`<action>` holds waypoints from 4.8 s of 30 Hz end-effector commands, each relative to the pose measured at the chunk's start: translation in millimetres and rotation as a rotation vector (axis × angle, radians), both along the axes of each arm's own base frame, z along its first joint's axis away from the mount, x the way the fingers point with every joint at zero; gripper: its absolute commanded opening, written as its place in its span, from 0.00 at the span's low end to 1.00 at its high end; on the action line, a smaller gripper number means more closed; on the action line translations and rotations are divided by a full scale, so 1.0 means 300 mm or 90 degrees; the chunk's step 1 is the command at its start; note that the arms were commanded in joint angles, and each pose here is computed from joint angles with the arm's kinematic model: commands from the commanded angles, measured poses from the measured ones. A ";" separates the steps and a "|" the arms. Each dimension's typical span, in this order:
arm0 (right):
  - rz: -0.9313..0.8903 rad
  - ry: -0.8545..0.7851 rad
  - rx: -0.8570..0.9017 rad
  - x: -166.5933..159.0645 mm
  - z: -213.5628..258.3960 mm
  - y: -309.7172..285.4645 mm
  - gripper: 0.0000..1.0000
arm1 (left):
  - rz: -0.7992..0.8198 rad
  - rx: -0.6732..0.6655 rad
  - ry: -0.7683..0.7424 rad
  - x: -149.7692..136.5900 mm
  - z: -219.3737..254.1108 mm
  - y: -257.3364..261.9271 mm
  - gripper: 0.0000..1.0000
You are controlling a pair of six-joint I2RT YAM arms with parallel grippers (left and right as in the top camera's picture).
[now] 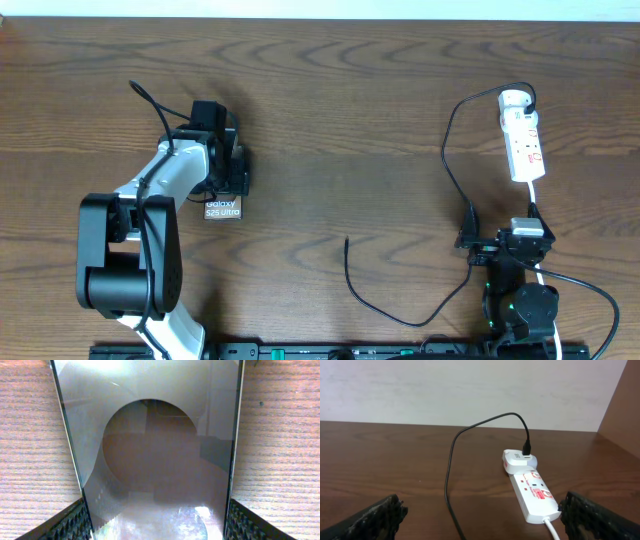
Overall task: Plug charger to phone and switch on socket
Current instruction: 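Close the left gripper on the phone's sides, then lift the phone with the left gripper and tilt it upright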
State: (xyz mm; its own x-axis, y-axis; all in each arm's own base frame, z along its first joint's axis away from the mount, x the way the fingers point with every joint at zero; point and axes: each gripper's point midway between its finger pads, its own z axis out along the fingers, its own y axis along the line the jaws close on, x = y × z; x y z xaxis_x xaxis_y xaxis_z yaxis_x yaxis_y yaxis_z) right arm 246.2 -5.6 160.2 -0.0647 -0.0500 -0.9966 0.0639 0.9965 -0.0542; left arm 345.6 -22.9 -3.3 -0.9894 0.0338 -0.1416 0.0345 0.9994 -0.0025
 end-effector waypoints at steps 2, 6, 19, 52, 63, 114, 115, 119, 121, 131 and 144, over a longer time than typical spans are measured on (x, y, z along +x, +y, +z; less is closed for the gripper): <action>0.002 0.001 -0.008 -0.001 -0.002 0.003 0.99 | -0.008 0.016 0.031 -0.045 -0.051 0.013 0.20; 0.002 0.001 -0.008 -0.001 -0.002 0.003 0.99 | -0.008 0.015 0.027 -0.040 -0.050 0.012 0.08; 0.002 0.001 -0.008 -0.001 -0.002 0.003 0.99 | -0.001 0.007 0.021 -0.032 -0.048 0.005 0.07; 0.002 0.001 -0.008 -0.001 -0.002 0.003 0.99 | 0.323 -0.251 -0.164 0.096 0.413 -0.124 0.07; 0.002 0.001 -0.008 -0.001 -0.002 0.003 0.99 | 0.635 -0.476 -0.036 0.008 0.561 -0.233 0.07; 0.002 0.001 -0.008 -0.001 -0.002 0.003 0.99 | 0.796 -0.528 0.204 -0.157 0.574 -0.324 0.07; 0.002 0.001 -0.008 -0.001 -0.002 0.003 0.99 | 0.822 -0.482 0.177 -0.163 0.543 -0.285 0.07; 0.002 0.001 -0.008 -0.001 -0.002 0.003 0.99 | 0.882 -0.351 0.109 -0.199 0.476 -0.172 0.07; 0.002 0.001 -0.008 -0.001 -0.002 0.003 0.99 | 0.897 -0.309 0.085 -0.212 0.460 -0.133 0.07; 0.002 0.001 -0.008 -0.001 -0.002 0.003 0.99 | 0.921 -0.225 0.031 -0.229 0.436 -0.052 0.07; 0.002 0.001 -0.008 -0.001 -0.002 0.003 0.99 | 0.922 -0.220 0.039 -0.240 0.434 -0.053 0.07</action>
State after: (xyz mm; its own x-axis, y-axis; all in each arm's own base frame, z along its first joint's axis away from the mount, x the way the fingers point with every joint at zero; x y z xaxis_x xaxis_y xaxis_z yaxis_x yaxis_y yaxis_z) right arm 246.2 -5.6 160.2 -0.0647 -0.0500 -0.9966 0.0639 0.9965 -0.0542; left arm 266.8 -42.4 112.0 -0.1296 -0.9828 0.1316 -0.9816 0.1084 -0.1573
